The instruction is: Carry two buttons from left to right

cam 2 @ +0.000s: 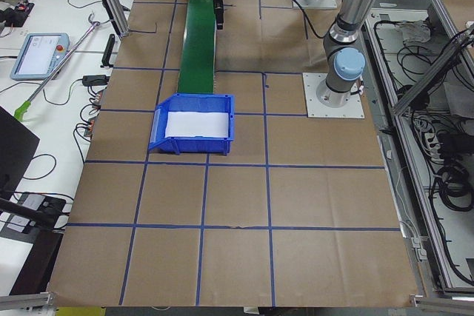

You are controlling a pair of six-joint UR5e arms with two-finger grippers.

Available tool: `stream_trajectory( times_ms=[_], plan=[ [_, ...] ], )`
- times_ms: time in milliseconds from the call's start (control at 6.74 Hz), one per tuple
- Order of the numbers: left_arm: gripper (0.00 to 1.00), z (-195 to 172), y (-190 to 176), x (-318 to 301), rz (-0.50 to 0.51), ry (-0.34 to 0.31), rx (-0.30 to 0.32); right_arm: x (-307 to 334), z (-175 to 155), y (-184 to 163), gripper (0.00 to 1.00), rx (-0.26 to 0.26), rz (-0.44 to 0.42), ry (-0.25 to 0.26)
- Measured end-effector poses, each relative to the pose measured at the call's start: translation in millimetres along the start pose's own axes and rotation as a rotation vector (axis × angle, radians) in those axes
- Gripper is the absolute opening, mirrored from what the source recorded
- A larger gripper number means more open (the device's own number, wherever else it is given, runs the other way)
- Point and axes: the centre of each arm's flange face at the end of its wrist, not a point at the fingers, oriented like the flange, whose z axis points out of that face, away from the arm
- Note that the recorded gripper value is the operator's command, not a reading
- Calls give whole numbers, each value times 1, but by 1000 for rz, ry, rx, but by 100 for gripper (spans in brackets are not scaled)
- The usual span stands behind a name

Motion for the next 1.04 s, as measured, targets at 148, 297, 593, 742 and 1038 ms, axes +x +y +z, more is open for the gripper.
stream_trajectory(
  times_ms=[148, 297, 593, 742, 1038],
  plan=[
    [100, 1, 1, 1, 1, 13, -3, -36, -53, 11, 100, 39, 75, -10],
    [100, 1, 3, 3, 1, 33, -6, -89, -97, 24, 100, 72, 155, -46],
    [100, 0, 4, 4, 0, 41, -4, -216, -154, 61, 100, 108, 241, -86],
    [100, -1, 4, 4, 1, 40, -2, -271, -162, 91, 100, 109, 221, -85],
    [100, -2, 4, 3, 2, 38, 0, -322, -142, 140, 100, 70, 188, -90]
  ],
)
